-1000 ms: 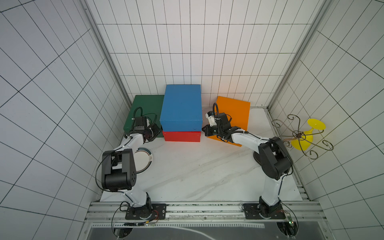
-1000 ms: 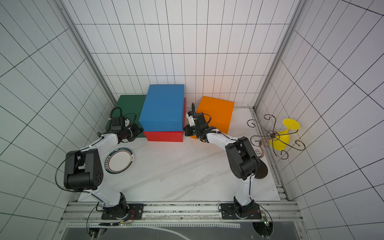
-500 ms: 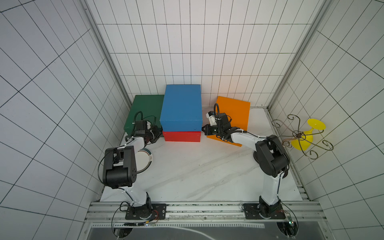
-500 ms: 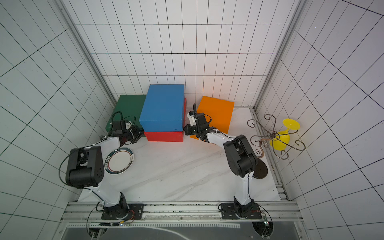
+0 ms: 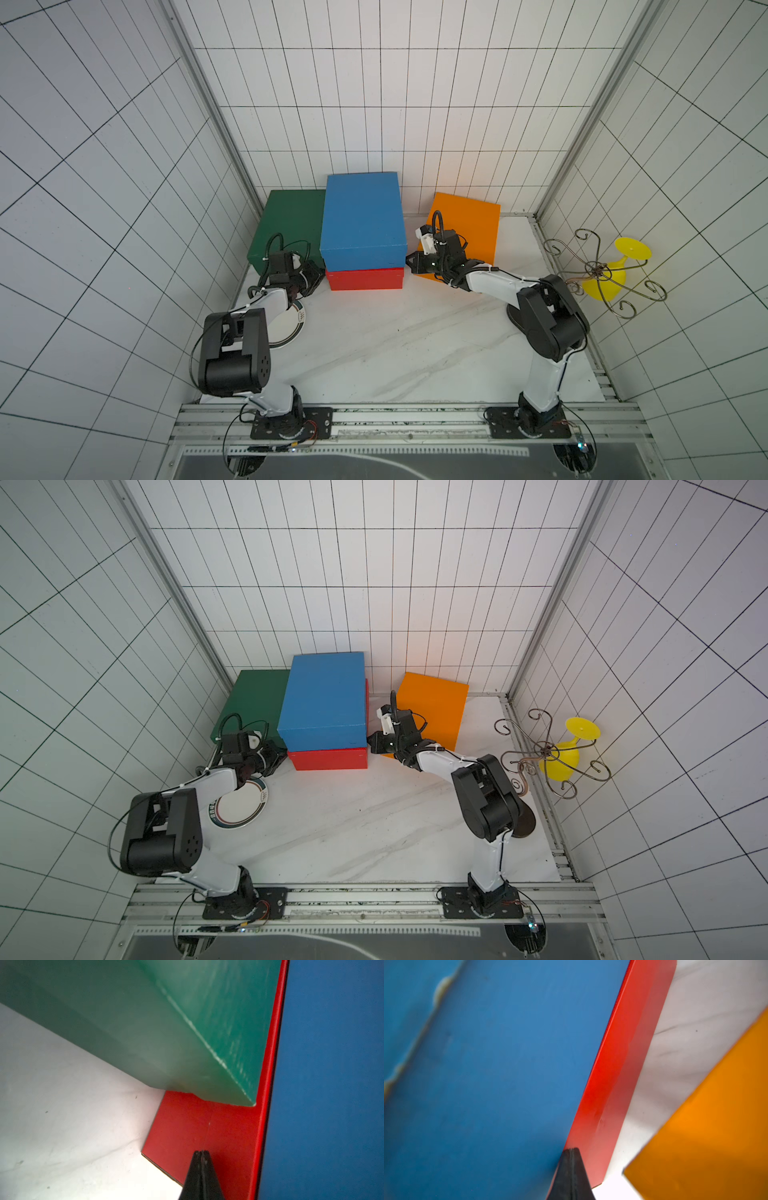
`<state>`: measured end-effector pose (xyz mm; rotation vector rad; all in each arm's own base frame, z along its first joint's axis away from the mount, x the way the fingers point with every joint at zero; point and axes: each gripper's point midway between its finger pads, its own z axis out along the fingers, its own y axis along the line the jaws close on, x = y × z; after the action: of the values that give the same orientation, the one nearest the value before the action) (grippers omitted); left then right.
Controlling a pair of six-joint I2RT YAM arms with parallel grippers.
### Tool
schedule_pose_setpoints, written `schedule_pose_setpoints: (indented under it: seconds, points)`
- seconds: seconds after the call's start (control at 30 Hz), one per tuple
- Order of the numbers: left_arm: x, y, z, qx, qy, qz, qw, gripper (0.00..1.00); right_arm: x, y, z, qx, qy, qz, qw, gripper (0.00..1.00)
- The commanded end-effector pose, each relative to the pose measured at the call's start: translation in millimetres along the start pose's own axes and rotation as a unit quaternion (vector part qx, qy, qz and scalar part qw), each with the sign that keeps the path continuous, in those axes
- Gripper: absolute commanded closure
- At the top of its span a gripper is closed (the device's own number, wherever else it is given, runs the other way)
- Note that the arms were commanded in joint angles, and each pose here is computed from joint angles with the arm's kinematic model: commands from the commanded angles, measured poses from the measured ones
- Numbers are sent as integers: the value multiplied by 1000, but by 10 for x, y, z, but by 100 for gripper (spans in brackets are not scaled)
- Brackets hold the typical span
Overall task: Stack the shoeboxes
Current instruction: Move the shoeboxes to the center of the board, then adjust the shoebox.
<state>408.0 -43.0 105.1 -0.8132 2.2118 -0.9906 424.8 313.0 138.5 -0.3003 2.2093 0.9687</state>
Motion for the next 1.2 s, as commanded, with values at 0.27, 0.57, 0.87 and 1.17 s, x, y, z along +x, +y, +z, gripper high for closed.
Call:
schedule_pose_setpoints:
  seconds: [0.27, 0.57, 0.87, 1.17]
  points:
    - [313, -198, -434, 14, 27, 43, 999, 100, 473, 447, -446, -46, 11, 0, 999, 100]
    - [438, 118, -621, -33, 25, 44, 998, 100, 647, 323, -635, -14, 18, 8, 1000, 100]
    - [208, -304, -1014, -16, -18, 75, 997, 100, 413, 345, -856, 11, -7, -16, 1000, 100]
    - [9, -659, -1134, 22, -49, 80, 995, 100, 111, 525, -781, -8, -21, -30, 999, 100]
